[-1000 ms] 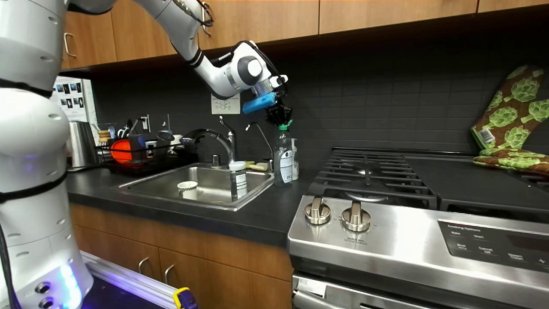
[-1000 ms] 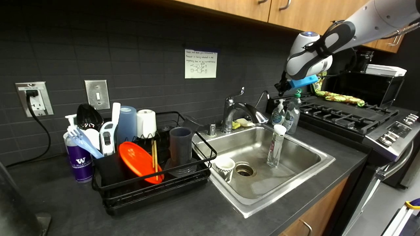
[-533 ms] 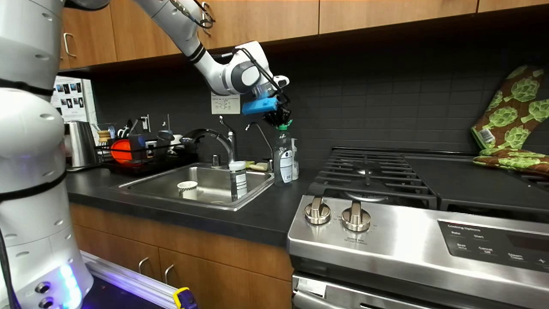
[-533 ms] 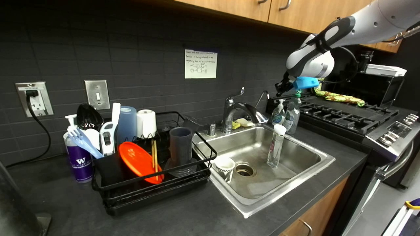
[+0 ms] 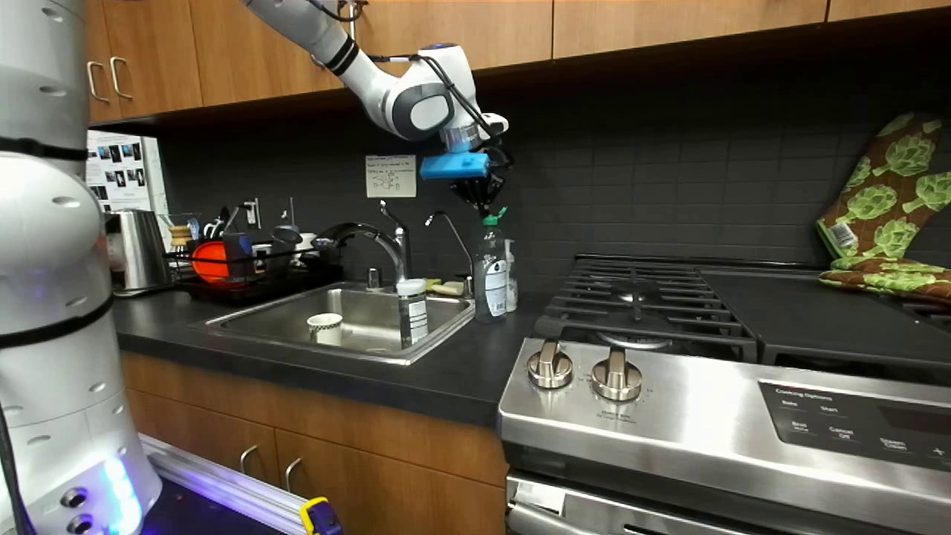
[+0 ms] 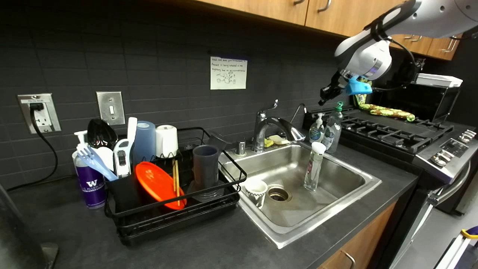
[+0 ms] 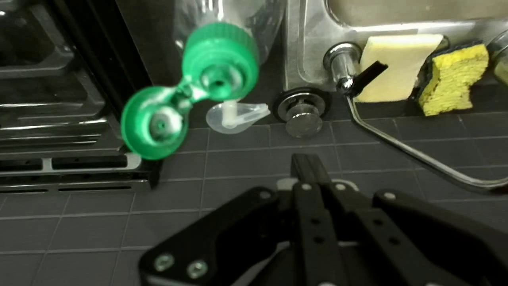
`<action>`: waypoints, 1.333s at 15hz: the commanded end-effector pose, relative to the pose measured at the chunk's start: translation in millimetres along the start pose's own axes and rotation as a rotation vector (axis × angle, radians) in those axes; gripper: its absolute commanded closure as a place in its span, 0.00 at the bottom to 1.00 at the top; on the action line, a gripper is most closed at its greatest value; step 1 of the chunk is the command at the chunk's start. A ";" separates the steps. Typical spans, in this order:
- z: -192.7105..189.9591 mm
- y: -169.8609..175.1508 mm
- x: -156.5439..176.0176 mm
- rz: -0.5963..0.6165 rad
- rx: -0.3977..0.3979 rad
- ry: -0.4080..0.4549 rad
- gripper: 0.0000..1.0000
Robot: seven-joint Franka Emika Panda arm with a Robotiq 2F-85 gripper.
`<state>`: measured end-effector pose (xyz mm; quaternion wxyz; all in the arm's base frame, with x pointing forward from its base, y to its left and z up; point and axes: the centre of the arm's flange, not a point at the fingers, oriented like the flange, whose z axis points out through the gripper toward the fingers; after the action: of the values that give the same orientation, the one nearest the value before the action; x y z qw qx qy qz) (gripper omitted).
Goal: Turn the small faucet to the left, then tap the soap bottle
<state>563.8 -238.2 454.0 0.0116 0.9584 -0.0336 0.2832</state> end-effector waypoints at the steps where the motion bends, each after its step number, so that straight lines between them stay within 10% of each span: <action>1: -18.2 10.9 -15.2 -0.068 0.061 -0.075 1.00; 20: -76.4 7.0 -63.3 -0.238 0.268 -0.239 1.00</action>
<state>493.3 -248.0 474.1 -0.0854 0.9772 0.0944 0.1698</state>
